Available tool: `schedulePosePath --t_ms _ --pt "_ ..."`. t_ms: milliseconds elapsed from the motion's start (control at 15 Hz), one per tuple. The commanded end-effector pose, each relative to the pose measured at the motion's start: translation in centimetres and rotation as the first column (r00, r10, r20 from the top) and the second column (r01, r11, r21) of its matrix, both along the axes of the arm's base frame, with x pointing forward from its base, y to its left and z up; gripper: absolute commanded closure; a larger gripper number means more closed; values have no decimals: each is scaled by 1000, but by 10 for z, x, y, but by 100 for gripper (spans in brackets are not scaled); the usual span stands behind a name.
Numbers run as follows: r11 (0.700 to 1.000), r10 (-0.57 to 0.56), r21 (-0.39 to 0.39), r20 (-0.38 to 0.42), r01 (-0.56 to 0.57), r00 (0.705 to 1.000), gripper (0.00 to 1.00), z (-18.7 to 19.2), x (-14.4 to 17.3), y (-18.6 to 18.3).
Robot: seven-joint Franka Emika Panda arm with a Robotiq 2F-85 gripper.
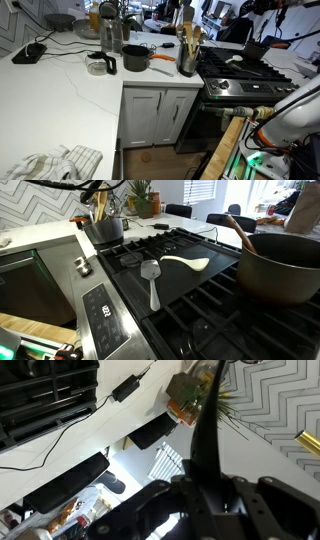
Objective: Remove the black spoon from the utensil storage bin and lay it on the stove plate
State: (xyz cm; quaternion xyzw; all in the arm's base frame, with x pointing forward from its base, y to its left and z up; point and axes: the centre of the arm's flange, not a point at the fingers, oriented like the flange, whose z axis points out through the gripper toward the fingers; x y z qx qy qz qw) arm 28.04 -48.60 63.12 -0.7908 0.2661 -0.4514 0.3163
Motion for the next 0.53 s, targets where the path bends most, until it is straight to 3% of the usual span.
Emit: schedulePosePath --t_ms 0,200,467 --pt "996 -31 81 16 29 999 96 -11 -2 -5" --pt "992 -48 107 -133 63 990 96 -27 5 -15" --pt "982 -38 160 -333 96 942 96 -71 5 -35"
